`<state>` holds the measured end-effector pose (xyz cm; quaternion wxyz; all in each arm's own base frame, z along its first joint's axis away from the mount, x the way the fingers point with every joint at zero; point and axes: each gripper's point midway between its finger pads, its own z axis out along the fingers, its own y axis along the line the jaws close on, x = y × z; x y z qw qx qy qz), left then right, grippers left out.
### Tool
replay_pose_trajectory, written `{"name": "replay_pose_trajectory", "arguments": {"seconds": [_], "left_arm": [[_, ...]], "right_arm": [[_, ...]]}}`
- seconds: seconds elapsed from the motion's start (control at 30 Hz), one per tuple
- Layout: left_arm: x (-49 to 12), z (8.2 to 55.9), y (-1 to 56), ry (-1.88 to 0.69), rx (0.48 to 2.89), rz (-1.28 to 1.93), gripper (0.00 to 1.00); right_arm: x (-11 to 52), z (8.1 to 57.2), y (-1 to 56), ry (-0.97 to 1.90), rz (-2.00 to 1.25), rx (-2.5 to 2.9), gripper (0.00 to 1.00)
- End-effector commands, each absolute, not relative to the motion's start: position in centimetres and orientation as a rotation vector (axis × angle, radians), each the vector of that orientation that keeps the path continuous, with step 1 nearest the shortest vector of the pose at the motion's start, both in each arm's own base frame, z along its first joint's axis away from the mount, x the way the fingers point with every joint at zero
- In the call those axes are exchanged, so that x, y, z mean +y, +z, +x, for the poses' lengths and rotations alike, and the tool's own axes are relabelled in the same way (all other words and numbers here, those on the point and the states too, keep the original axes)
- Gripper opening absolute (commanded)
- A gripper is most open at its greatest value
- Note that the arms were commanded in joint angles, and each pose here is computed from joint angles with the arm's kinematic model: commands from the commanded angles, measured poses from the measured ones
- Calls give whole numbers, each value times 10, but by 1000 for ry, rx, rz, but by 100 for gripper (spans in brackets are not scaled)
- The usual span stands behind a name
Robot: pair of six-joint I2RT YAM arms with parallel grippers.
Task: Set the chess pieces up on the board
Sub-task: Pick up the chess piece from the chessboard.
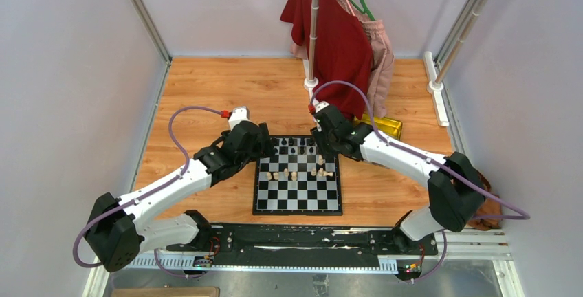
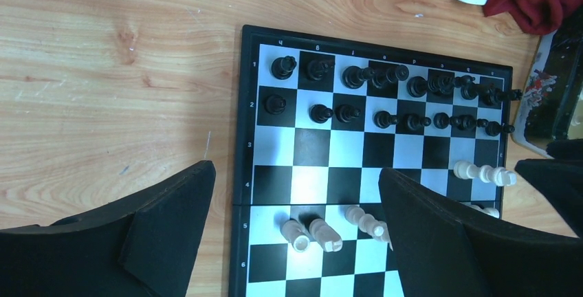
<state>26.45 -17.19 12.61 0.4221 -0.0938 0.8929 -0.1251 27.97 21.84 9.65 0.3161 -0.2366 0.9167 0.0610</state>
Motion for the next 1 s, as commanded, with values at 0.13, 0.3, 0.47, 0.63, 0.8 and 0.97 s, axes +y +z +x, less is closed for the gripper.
{"name": "replay_pose_trajectory", "arguments": {"seconds": [0.13, 0.3, 0.47, 0.63, 0.8, 0.97], "left_arm": [[-166, 267, 130, -312, 2198, -263, 96], [-165, 267, 128, -307, 2200, -261, 96], [-166, 267, 127, -306, 2201, -255, 96], [-165, 267, 128, -305, 2201, -253, 96], [-164, 267, 128, -303, 2203, -256, 96], [-163, 266, 129, -306, 2204, -255, 96]], "right_arm": [[241, 276, 104, 155, -671, 2392, 41], [243, 274, 96, 141, -681, 2411, 41], [245, 274, 86, 134, -690, 2434, 41], [247, 274, 83, 137, -693, 2444, 39], [247, 271, 81, 146, -688, 2459, 35], [248, 265, 77, 163, -693, 2478, 35]]}}
